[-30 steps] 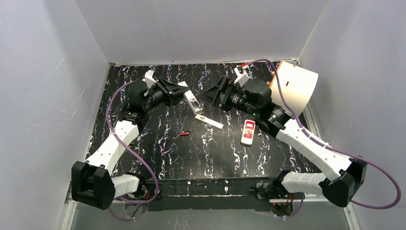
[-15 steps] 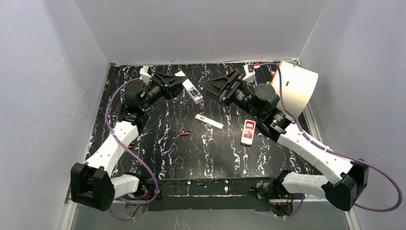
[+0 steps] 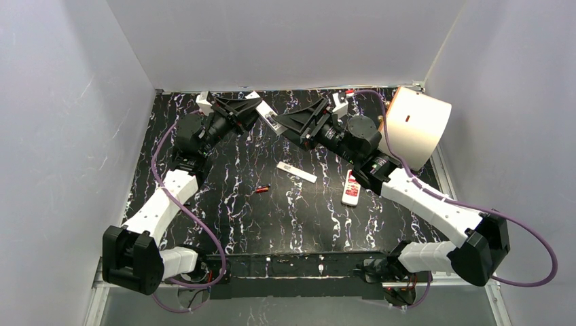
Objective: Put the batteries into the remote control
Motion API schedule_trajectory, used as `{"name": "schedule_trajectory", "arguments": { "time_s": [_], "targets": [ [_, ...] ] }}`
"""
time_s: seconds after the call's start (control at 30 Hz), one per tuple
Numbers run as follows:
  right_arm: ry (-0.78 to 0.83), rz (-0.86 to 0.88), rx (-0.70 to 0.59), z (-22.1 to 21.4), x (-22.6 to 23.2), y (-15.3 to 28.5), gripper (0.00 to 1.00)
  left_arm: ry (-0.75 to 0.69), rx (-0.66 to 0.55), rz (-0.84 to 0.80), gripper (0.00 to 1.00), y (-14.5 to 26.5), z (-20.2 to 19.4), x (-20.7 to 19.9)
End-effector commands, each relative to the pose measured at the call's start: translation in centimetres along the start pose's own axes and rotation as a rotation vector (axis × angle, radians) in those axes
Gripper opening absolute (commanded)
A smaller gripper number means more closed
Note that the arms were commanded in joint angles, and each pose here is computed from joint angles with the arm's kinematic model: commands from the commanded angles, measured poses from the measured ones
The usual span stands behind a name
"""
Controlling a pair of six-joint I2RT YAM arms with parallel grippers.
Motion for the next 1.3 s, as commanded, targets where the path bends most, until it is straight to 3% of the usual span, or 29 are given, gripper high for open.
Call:
{"name": "schedule_trajectory", "arguments": {
  "time_s": [0.0, 0.63, 0.83, 1.13, 1.27],
  "targets": [
    [0.007, 0.085, -0.047, 1.1, 2.5, 0.1, 0.82, 0.007, 0.012, -0.069, 0.00, 0.3, -0.6, -1.5],
    [-0.020, 0.011, 0.014, -0.1, 0.2, -1.4, 0.67, 0.019, 0.029, -0.077, 0.00, 0.4, -0.8, -1.3],
    [-0.049, -0.025, 0.029, -0.6, -0.8, -1.6, 0.64, -0.044, 0.079, -0.110, 0.00, 0.3, -2.4, -2.5],
    [-0.097, -0.064, 0.020, -0.6, -1.6, -1.5, 0.48, -0.102, 0.098, -0.156, 0.00, 1.0, -3.4, -3.9],
    [-0.107, -0.067, 0.040, -0.9, -1.6, -1.6, 0.46, -0.149, 0.109, -0.167, 0.00, 1.3, -3.9, -4.2]
  ]
}}
Point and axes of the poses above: each gripper's point midway between its finger pads, its own y axis back along the fingers, its own x axis along the line the jaws close on, z = x × y, the point moved 2 cm from there along y, back along the fingers, and after that the axes turned 12 degrees about y, right-handed, at the moved point
